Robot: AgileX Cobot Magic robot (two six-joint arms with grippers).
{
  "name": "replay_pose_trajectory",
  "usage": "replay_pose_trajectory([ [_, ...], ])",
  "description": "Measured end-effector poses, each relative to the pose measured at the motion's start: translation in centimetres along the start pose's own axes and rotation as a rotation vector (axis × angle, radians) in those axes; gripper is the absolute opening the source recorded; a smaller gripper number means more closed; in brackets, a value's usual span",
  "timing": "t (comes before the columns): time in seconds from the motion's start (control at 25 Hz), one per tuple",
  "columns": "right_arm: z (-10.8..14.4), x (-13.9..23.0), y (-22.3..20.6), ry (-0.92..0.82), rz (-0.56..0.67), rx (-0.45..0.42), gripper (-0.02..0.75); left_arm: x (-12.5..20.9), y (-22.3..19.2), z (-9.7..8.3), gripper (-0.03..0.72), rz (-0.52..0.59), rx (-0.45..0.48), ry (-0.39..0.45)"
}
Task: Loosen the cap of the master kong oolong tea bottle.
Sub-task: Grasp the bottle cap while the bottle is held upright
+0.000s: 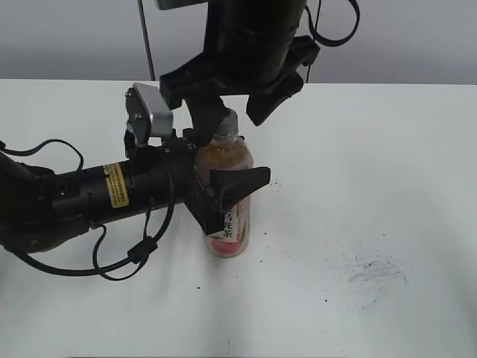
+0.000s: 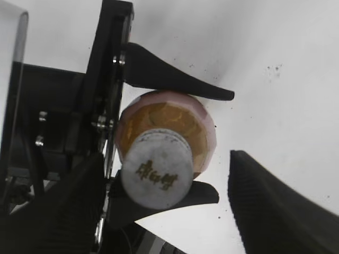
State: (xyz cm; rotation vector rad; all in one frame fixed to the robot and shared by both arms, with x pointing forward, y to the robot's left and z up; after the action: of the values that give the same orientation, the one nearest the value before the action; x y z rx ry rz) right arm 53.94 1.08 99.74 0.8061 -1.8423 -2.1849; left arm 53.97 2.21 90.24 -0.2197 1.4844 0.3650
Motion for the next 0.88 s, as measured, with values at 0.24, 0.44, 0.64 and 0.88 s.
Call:
replay_pose_trajectory([
  [0.24,0.06,0.17,0.00,-0.033,0.010,-0.003,0.525,0.01,0.00,0.00,0.447,0.000,0.000,0.000],
  [0.44,0.32,-0.33,0.05,-0.039,-0.019,-0.019,0.512,0.01,0.00,0.01,0.447,0.000,0.000,0.000],
  [0.64,0.34,-0.41,0.05,-0.041,-0.024,-0.021,0.465,0.01,0.00,0.01,0.447,0.000,0.000,0.000],
  [0.88,0.33,-0.35,0.05,-0.042,-0.020,-0.020,0.375,0.01,0.00,0.01,0.447,0.000,0.000,0.000],
])
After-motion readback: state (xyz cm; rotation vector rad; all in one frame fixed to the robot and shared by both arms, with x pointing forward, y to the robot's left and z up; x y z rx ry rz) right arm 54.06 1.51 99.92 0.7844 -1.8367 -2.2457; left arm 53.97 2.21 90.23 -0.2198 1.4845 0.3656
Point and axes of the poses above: a point on each arm's last joint axis where the gripper is mounted, y pointing back along that axis away from the gripper, z along the wrist's bending axis when the last joint is at zero, x = y × z, the point moved 8 cm from there along -y, pointing out along that axis toward the gripper, and after that the axes turned 9 degrees about -y, right-handed, at the moved point
